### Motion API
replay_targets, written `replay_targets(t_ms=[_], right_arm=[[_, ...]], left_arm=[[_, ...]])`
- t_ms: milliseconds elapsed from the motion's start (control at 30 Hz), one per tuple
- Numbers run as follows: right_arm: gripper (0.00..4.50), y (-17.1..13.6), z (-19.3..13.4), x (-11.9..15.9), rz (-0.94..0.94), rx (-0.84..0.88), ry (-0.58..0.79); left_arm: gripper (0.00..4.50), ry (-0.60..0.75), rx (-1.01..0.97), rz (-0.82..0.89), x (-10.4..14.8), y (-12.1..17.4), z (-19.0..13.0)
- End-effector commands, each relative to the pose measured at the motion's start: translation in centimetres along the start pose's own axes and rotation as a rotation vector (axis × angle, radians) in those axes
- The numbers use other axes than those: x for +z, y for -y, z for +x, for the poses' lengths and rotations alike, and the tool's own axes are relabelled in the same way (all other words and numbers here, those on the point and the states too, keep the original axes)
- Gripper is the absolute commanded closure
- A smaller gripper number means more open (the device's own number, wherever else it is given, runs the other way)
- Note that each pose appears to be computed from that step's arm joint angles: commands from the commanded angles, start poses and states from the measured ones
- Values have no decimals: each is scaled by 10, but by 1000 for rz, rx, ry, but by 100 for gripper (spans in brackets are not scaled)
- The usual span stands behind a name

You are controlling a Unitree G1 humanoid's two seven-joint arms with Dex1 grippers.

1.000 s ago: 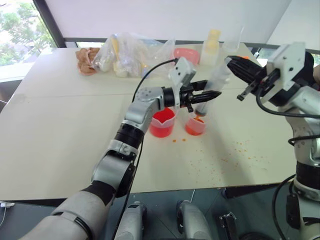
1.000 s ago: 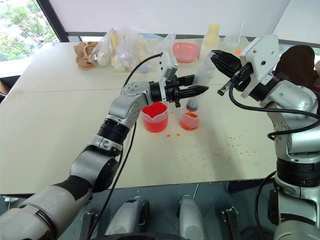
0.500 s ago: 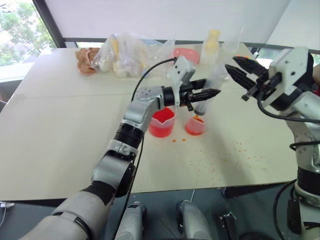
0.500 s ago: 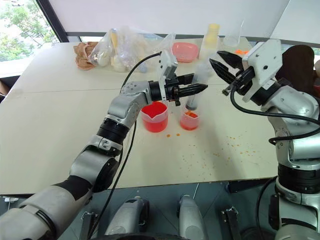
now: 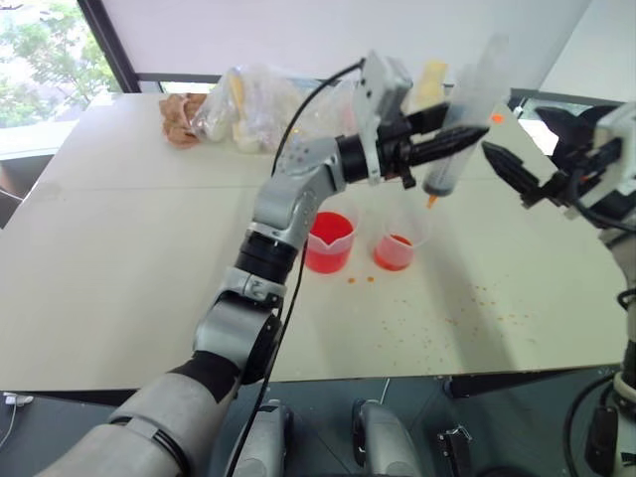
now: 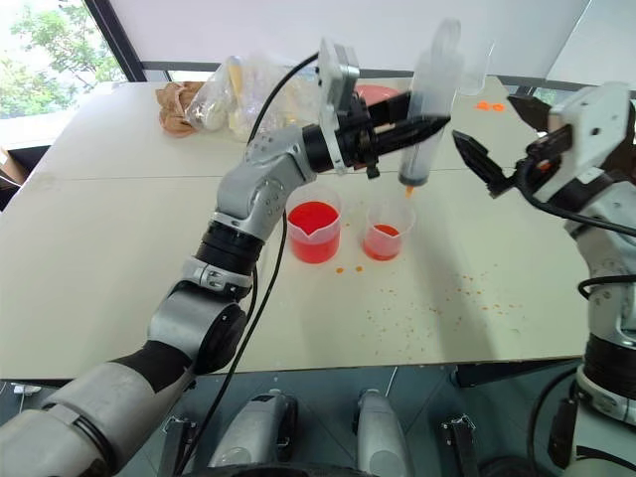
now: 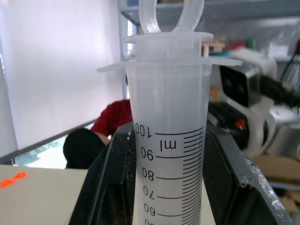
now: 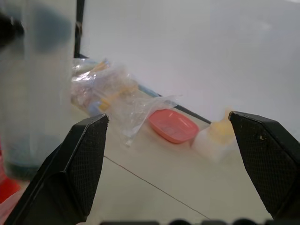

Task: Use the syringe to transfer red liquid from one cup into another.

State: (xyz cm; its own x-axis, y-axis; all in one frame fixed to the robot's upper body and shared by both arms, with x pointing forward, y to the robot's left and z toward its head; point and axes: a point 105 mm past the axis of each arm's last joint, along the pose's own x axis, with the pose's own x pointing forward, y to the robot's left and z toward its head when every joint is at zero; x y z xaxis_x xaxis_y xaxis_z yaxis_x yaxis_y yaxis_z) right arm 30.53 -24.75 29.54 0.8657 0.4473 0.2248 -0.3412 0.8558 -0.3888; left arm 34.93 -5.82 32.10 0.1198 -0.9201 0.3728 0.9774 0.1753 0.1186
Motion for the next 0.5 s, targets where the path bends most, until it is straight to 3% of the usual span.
replay_targets(t_ms=[33,133,167,233,333,433,500], right_arm=[[23,-17,-4,18,-25,111,27],[23,-51,-2,21,-6,286,15],[23,-67,1,26,1,372,25],[23,-89,4,34,17,479,49],[23,-115,5,44,36,626,90],[23,-140,7,46,73,768,113],[23,-148,8,43,83,809,111]], left_arm=[[305,68,129,-2,67,-28,-10],[305,-22,334,-19,102,-64,-41],[305,-164,450,-53,99,-82,-63],[305,-358,624,-137,91,-101,-103],[305,-489,841,-244,77,-116,-161],[305,-725,987,-339,37,-111,-220],[305,-842,1024,-344,21,-103,-244]])
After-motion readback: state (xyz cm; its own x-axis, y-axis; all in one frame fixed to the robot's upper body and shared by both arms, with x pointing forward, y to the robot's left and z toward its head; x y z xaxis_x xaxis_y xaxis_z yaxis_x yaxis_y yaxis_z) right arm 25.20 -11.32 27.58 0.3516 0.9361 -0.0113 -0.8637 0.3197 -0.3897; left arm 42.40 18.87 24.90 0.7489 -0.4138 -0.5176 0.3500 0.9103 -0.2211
